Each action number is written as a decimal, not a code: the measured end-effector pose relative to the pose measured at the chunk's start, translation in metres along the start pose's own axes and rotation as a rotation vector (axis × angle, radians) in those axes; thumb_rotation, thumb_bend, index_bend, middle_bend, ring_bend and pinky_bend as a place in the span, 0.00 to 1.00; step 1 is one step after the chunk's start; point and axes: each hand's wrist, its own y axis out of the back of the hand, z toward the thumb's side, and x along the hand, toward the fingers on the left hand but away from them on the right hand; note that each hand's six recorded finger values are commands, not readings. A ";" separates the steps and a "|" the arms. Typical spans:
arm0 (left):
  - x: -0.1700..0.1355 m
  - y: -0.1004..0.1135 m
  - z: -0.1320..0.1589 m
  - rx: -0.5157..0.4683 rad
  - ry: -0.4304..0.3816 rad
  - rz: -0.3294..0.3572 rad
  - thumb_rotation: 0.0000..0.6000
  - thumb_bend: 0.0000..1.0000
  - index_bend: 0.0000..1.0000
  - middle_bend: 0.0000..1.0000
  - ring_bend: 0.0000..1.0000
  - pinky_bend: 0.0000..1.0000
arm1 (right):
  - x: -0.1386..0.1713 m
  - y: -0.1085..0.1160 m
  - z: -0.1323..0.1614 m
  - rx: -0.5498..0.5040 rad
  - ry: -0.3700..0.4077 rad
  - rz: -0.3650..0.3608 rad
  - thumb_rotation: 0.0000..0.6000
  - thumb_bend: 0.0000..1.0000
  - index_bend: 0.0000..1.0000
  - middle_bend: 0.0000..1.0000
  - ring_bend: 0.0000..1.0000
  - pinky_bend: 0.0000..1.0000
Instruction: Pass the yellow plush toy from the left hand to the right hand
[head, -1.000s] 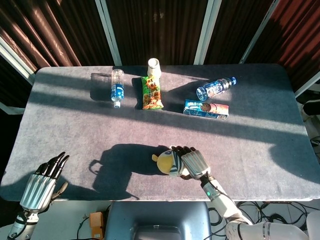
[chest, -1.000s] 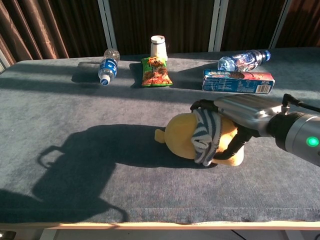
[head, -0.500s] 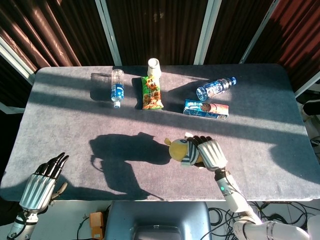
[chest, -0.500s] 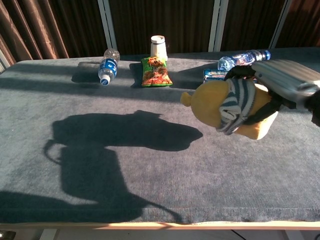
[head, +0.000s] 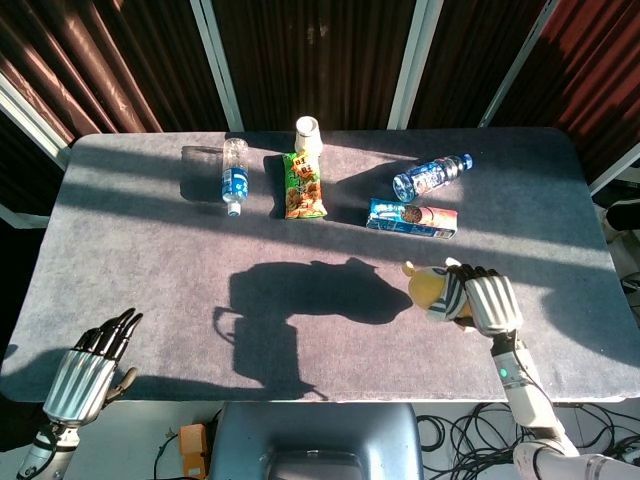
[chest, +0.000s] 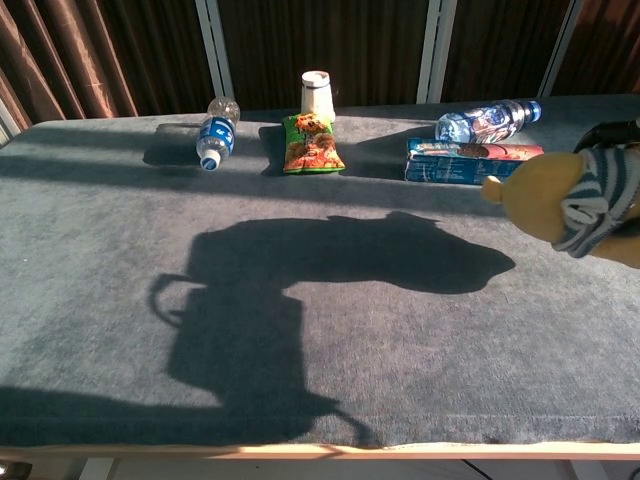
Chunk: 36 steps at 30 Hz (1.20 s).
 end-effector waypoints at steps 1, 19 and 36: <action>0.000 0.000 0.000 0.000 0.001 -0.003 1.00 0.27 0.00 0.10 0.20 0.35 | -0.001 -0.003 -0.006 -0.019 -0.007 0.008 1.00 0.13 0.44 0.40 0.40 0.57; -0.001 -0.004 0.001 0.002 -0.006 -0.035 1.00 0.27 0.00 0.10 0.20 0.36 | 0.010 -0.012 -0.029 -0.096 -0.014 0.129 1.00 0.11 0.00 0.00 0.00 0.13; -0.005 0.002 -0.004 0.022 0.034 -0.004 1.00 0.27 0.00 0.11 0.20 0.36 | 0.117 0.036 -0.010 -0.064 0.160 -0.126 1.00 0.11 0.00 0.00 0.00 0.13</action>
